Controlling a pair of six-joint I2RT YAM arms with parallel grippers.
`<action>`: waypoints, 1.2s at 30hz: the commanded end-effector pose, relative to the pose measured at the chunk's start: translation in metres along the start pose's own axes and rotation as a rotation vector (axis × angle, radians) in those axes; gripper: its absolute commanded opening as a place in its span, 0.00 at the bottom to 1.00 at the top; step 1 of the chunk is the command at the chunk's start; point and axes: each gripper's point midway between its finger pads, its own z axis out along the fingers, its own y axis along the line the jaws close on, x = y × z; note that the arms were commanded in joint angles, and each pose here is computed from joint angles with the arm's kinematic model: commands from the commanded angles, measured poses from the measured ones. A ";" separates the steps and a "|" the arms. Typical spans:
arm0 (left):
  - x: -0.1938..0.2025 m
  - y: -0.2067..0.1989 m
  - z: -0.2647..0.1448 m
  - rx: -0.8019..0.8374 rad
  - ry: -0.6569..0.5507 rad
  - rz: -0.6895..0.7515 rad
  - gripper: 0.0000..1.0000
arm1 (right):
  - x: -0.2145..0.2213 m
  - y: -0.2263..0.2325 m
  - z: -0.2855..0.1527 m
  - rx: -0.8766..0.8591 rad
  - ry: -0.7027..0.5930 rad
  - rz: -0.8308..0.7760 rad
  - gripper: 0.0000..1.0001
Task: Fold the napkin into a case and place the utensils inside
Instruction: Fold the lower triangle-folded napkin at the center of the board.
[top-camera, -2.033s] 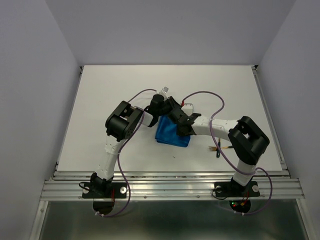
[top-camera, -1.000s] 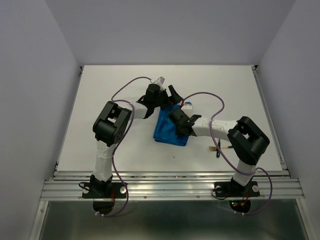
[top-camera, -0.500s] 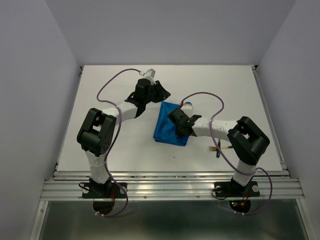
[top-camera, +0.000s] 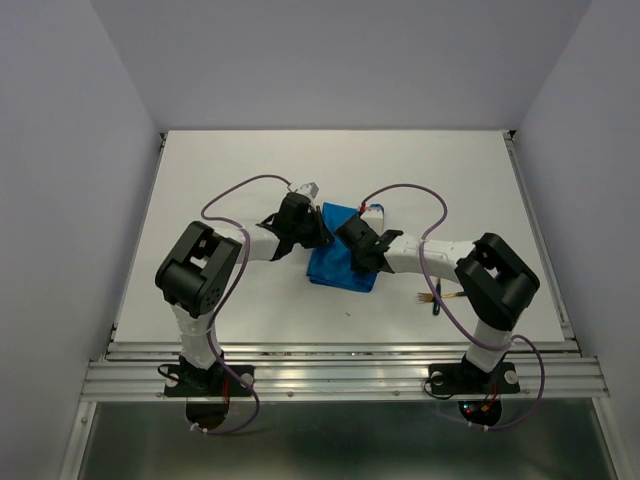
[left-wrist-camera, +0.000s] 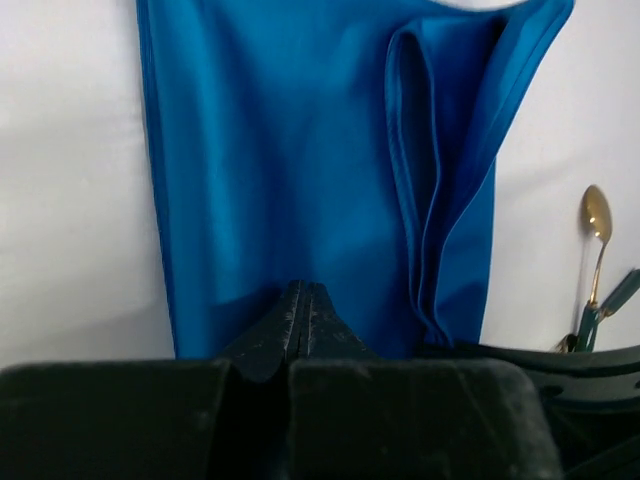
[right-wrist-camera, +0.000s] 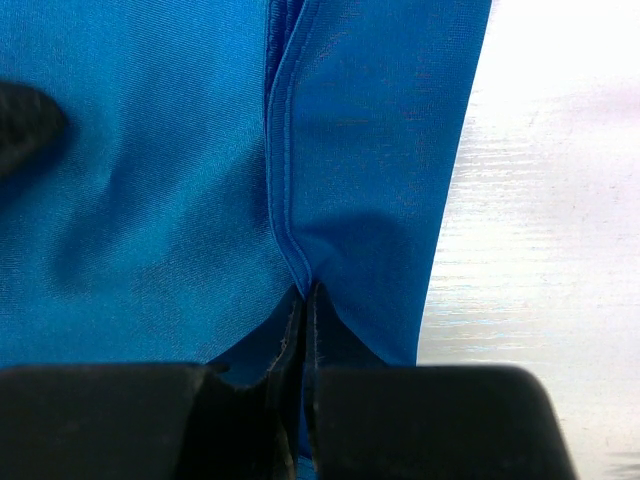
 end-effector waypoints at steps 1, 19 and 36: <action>0.002 -0.011 -0.016 0.010 -0.031 0.042 0.00 | 0.017 -0.008 0.001 0.019 0.038 -0.043 0.01; 0.063 -0.013 -0.014 -0.001 0.061 0.036 0.00 | 0.014 -0.016 -0.003 0.026 0.022 -0.109 0.01; 0.074 -0.007 -0.031 -0.089 0.021 0.000 0.00 | 0.011 -0.027 -0.028 0.002 0.041 -0.192 0.01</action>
